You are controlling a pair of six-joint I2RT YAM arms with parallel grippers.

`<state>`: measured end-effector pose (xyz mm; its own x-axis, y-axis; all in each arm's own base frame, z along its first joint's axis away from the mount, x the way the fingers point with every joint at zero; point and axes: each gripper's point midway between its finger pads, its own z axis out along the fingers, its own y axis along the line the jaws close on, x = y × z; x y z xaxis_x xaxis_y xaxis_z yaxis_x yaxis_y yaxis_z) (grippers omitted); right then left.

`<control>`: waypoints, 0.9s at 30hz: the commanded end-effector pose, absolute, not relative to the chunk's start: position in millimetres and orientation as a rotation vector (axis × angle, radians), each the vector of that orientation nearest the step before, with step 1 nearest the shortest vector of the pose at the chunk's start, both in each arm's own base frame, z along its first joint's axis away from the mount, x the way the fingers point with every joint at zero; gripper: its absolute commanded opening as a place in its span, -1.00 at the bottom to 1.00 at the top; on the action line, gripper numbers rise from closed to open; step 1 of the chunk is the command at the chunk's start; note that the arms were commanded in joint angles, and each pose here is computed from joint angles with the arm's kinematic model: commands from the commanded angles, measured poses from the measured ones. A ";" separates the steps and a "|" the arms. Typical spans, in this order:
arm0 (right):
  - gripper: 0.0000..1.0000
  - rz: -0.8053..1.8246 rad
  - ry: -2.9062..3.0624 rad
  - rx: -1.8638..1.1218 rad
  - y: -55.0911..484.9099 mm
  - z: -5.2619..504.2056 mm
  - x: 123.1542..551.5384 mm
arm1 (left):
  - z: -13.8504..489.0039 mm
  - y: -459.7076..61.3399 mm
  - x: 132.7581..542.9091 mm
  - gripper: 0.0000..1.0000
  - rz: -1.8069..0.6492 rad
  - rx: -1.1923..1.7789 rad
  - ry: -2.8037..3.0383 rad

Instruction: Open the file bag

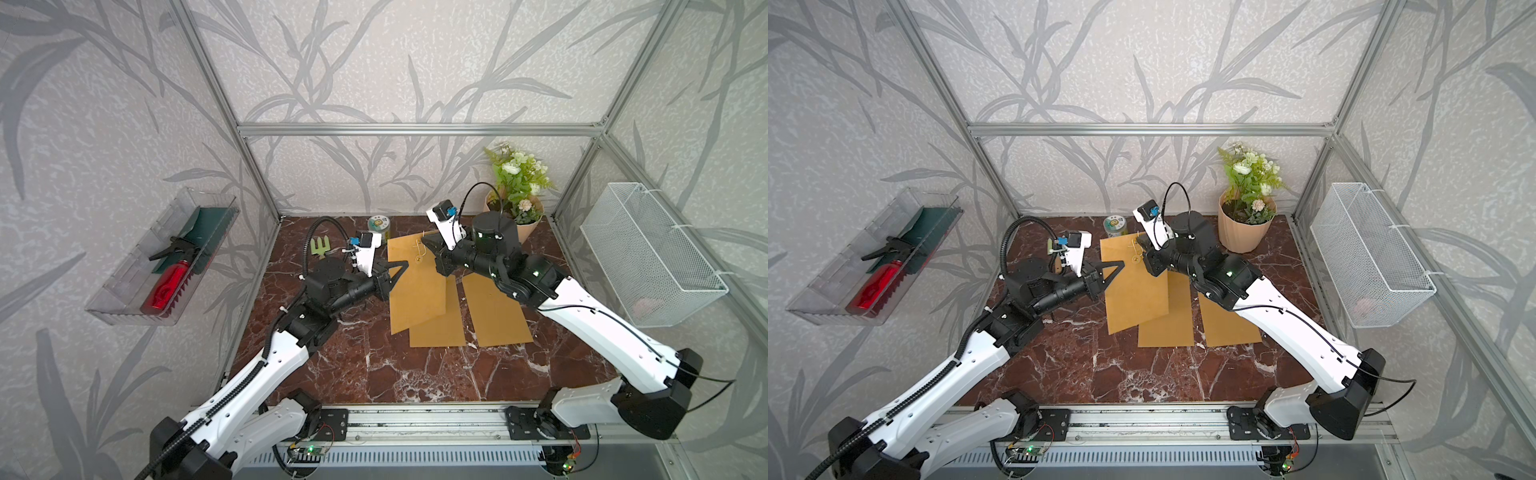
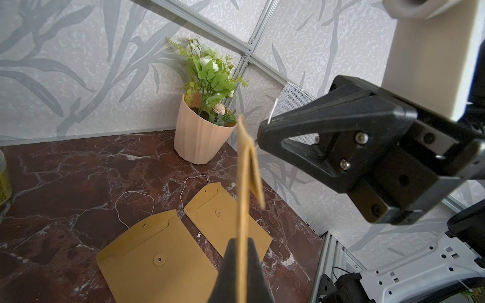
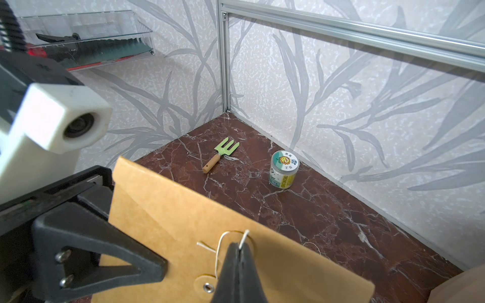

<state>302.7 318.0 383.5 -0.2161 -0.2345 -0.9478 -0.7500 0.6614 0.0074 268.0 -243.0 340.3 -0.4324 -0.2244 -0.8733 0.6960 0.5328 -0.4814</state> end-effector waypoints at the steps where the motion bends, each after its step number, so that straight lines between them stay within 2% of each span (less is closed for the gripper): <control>1: -1.00 0.616 1.738 -0.804 323.5 395.9 301.9 | 347.1 -248.2 263.9 -1.00 -1.136 0.423 1.683; 27: -1.00 0.799 1.717 -0.856 351.0 402.1 289.4 | 350.8 -250.4 267.2 -1.00 -1.145 0.416 1.670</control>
